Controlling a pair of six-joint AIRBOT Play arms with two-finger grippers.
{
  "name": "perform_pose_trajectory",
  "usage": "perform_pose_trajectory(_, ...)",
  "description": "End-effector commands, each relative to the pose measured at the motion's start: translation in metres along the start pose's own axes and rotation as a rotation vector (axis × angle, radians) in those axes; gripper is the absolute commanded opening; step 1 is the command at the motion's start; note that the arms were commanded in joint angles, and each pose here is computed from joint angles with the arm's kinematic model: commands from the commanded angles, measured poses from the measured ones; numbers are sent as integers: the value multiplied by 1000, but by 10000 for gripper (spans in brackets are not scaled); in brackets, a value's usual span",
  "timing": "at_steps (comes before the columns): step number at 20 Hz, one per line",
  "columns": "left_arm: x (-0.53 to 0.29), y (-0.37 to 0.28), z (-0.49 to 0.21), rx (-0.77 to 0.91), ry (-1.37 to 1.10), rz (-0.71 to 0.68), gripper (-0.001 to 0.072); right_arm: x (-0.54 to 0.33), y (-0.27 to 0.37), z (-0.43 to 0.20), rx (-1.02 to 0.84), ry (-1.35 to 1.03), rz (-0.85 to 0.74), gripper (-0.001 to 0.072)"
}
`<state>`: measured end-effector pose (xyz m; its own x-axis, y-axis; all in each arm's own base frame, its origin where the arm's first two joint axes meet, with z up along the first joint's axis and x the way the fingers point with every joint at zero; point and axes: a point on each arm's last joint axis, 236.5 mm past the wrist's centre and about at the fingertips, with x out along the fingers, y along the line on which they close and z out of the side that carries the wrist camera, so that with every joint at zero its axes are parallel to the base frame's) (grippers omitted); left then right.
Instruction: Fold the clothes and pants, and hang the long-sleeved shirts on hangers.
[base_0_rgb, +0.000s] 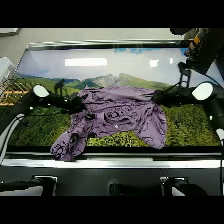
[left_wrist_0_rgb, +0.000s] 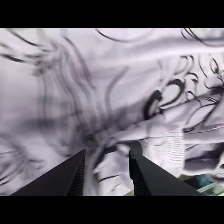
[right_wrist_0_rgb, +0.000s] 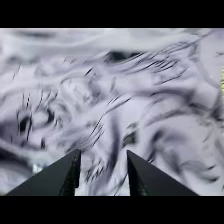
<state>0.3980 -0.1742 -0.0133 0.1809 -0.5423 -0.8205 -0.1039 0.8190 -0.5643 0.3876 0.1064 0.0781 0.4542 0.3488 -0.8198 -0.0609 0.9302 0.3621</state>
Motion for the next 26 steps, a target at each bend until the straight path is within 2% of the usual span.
perform_pose_trajectory(1,-38,35,1,41,-7,117,331,11,23,-30,-152,60,-121,359)
perform_pose_trajectory(3,-57,52,-1,57,-24,213,331,38,29,-48,-168,102,-202,360)
perform_pose_trajectory(6,-77,67,-3,66,-47,303,331,80,47,-81,-205,205,-204,360)
perform_pose_trajectory(10,-87,75,-5,86,-50,354,332,119,45,-115,-251,314,-261,360)
perform_pose_trajectory(14,-87,77,-6,88,-45,363,335,133,27,-116,-232,315,-337,358)
perform_pose_trajectory(15,-88,77,-6,88,-45,364,435,133,22,-114,-239,307,-360,345)
perform_pose_trajectory(16,-88,78,-6,89,-45,367,566,133,18,-111,-237,296,-378,327)
perform_pose_trajectory(17,-88,80,-5,91,-46,374,580,132,16,-108,-236,286,-392,281)
perform_pose_trajectory(19,-89,82,-5,94,-47,384,580,132,15,-106,-238,277,-397,268)
perform_pose_trajectory(20,-89,82,-5,94,-47,384,580,133,15,-106,-238,275,-395,278)
perform_pose_trajectory(23,-90,82,-5,95,-47,387,580,128,13,-119,-212,332,-405,457)
perform_pose_trajectory(26,-90,84,-4,99,-48,397,580,126,17,-129,-184,370,-387,469)
